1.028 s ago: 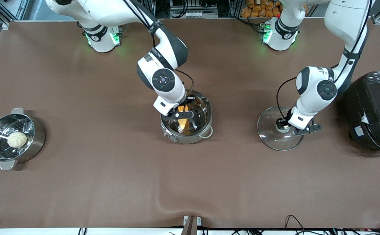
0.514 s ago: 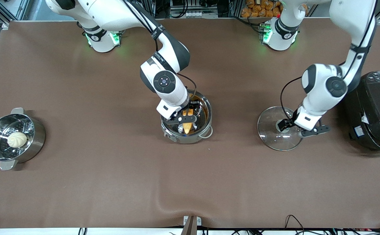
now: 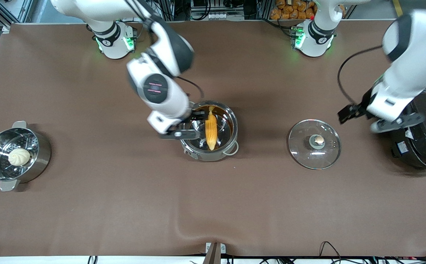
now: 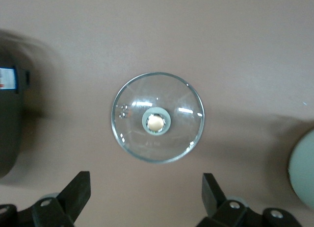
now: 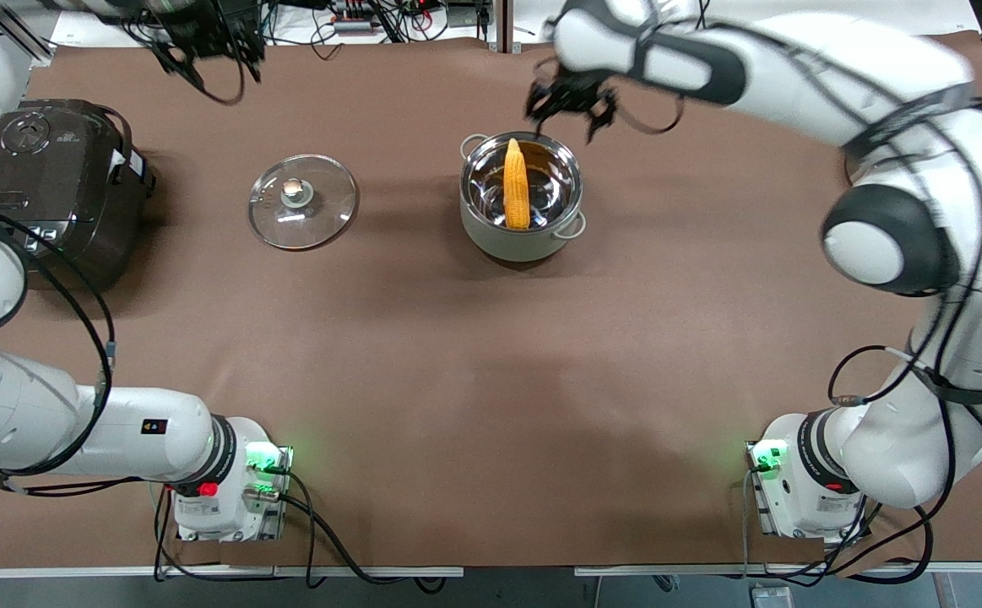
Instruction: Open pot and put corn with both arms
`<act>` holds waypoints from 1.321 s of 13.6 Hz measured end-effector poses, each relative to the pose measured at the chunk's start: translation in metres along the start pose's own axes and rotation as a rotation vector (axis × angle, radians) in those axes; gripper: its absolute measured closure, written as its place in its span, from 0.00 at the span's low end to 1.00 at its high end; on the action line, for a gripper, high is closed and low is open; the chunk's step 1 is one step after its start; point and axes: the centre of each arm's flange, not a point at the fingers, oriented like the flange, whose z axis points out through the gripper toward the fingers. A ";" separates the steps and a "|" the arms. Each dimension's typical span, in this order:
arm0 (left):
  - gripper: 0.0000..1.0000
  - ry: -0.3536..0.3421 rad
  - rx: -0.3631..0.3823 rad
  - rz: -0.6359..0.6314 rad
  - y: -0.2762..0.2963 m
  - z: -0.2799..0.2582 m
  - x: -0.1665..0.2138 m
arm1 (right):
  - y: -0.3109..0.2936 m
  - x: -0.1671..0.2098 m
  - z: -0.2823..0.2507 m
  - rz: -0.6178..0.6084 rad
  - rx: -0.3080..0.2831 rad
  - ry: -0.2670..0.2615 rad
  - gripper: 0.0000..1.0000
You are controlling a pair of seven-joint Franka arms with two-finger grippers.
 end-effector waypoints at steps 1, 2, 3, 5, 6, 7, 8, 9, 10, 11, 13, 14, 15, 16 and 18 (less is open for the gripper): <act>0.00 -0.002 0.001 0.019 0.005 -0.015 -0.002 | 0.030 0.006 -0.024 0.001 0.010 0.016 0.00; 0.00 -0.003 0.001 0.038 0.012 -0.022 -0.004 | 0.061 0.009 -0.044 -0.006 0.017 0.030 0.00; 0.00 -0.007 0.001 0.057 0.018 -0.023 -0.006 | 0.092 0.011 -0.057 -0.023 0.002 0.049 0.00; 0.00 -0.037 0.010 0.077 0.027 -0.016 -0.009 | 0.141 0.003 -0.077 -0.058 -0.125 0.120 0.00; 0.00 -0.048 0.013 0.079 0.028 -0.014 -0.009 | 0.155 -0.004 -0.084 -0.055 -0.156 0.144 0.00; 0.00 -0.046 0.012 0.077 0.027 -0.017 -0.009 | 0.171 -0.007 -0.095 -0.039 -0.162 0.161 0.00; 0.00 -0.039 0.010 0.072 0.024 -0.023 -0.007 | 0.188 -0.008 -0.107 -0.016 -0.158 0.178 0.00; 0.00 -0.033 0.008 0.067 0.020 -0.029 -0.005 | 0.209 -0.007 -0.121 0.010 -0.152 0.190 0.00; 0.00 -0.027 0.005 0.071 0.014 -0.034 -0.003 | 0.235 -0.008 -0.135 0.018 -0.151 0.177 0.00; 0.00 -0.020 0.003 0.075 0.008 -0.038 0.000 | 0.262 -0.011 -0.147 0.004 -0.155 0.149 0.00; 0.00 -0.015 0.002 0.068 -0.001 -0.049 0.002 | 0.304 -0.016 -0.171 -0.015 -0.154 0.129 0.00; 0.00 -0.012 0.001 0.061 -0.005 -0.058 0.002 | 0.318 -0.021 -0.182 -0.017 -0.153 0.126 0.00; 0.00 -0.005 0.000 0.052 -0.010 -0.065 0.003 | 0.327 -0.026 -0.192 -0.021 -0.153 0.123 0.00; 0.00 0.002 -0.002 0.043 -0.015 -0.071 0.005 | 0.335 -0.031 -0.203 -0.026 -0.153 0.126 0.00; 0.00 0.015 -0.005 0.018 -0.028 -0.080 0.009 | 0.349 -0.036 -0.224 -0.021 -0.151 0.133 0.00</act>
